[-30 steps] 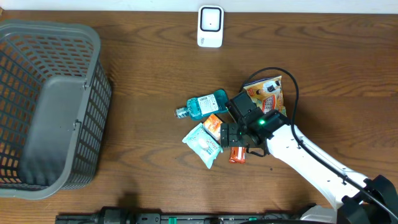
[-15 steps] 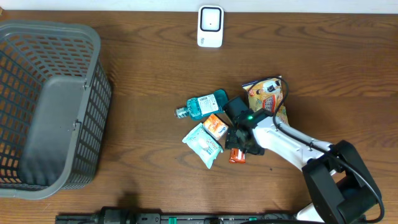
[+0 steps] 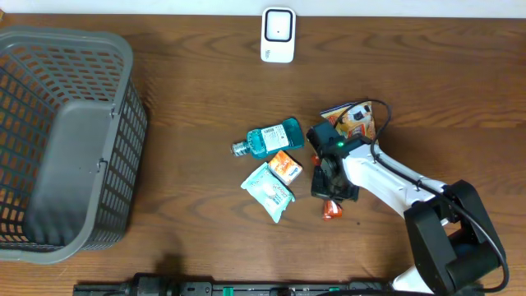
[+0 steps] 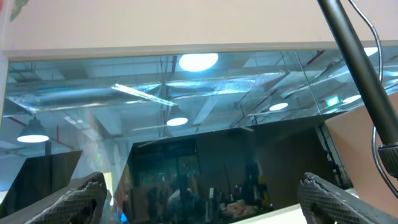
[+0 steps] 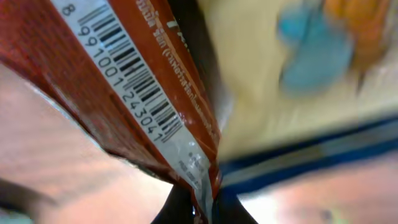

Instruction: Scan the item barcode

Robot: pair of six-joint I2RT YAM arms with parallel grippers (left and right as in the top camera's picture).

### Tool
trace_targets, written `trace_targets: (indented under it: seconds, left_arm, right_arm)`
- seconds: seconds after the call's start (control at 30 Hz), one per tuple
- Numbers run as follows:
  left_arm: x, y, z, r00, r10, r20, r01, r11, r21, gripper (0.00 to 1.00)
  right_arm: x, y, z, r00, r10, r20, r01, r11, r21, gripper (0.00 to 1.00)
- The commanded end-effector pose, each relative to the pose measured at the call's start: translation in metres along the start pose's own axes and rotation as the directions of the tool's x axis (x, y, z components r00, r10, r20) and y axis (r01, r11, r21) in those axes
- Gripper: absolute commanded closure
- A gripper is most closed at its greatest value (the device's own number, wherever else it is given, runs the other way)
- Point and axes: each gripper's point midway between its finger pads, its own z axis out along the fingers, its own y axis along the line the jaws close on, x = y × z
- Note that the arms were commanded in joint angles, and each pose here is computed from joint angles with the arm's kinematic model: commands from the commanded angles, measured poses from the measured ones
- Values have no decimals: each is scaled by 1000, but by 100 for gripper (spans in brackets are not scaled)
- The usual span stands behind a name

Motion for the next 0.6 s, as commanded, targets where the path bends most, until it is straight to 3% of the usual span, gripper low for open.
trace_targets:
  seconds: [0.0,0.23,0.4,0.57]
  left_arm:
    - [-2,-3,-4,1000,1,10,-1,1000,7,2]
    - [-2,-3,-4,1000,0,10,-1,1000,7,2]
    - [-2,-3,-4,1000,1,10,-1,1000,7,2]
    - [-2,-3,-4,1000,1,10,-1,1000,7,2]
  right_arm:
    - [-16,4,-45,993,-50,103,54,998,-28,99]
    - [-41,-15,-105,911,-238,336,223,971,83,99]
    - [-79,-40,-124,832,-257,492,133,953,273,99]
    - [-76,-51,-111,861,-226,455,78,944,321,99]
